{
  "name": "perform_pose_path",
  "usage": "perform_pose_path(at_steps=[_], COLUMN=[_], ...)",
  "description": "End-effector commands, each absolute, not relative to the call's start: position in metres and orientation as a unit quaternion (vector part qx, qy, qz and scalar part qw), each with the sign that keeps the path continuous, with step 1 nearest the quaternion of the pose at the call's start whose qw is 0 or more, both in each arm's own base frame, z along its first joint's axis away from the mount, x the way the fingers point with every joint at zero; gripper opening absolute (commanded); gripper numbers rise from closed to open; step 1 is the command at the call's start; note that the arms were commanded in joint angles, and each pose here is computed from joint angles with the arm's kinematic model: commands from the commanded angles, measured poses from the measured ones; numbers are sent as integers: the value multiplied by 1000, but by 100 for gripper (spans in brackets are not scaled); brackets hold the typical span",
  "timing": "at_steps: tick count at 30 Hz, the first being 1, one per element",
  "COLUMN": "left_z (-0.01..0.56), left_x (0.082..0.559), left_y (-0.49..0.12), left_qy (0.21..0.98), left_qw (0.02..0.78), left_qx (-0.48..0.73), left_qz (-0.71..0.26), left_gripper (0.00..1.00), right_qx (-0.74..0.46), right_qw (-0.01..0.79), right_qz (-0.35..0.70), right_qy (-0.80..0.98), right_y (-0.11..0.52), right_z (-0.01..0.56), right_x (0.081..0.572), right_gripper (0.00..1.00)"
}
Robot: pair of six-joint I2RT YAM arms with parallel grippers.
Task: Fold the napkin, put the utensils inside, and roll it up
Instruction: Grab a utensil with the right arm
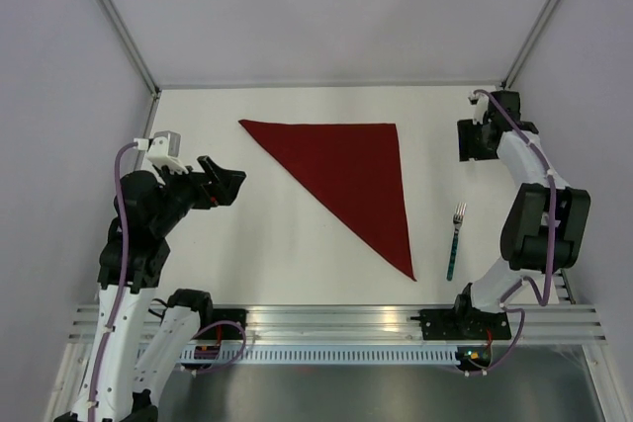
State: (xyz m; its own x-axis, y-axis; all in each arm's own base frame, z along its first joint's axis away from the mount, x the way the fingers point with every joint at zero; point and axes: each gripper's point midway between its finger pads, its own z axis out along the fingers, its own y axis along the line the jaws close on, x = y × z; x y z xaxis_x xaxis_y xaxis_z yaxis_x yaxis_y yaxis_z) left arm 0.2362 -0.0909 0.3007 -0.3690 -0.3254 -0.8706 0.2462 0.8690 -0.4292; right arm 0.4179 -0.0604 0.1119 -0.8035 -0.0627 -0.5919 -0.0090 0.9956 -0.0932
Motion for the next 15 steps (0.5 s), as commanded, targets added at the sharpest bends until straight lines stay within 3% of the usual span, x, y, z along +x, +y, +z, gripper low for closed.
perform_pose_path(at_steps=[1,7,15], left_z=[309,305,296], left_x=[232,229,230], left_y=[-101,-104,-101], left_qy=[771,771,774], left_qw=[572,571,571], left_qx=[8,22,17], left_qz=[-279,-281,-274], left_gripper=[100,100,100], right_qx=[-68,-108,-136], right_qw=[188,83,4], right_qz=[-15,22,40], right_qy=[980,990,990], right_y=[-55,-43,-39], right_z=[84,56,30], right_x=[339,281,244], right_gripper=[68,69,66])
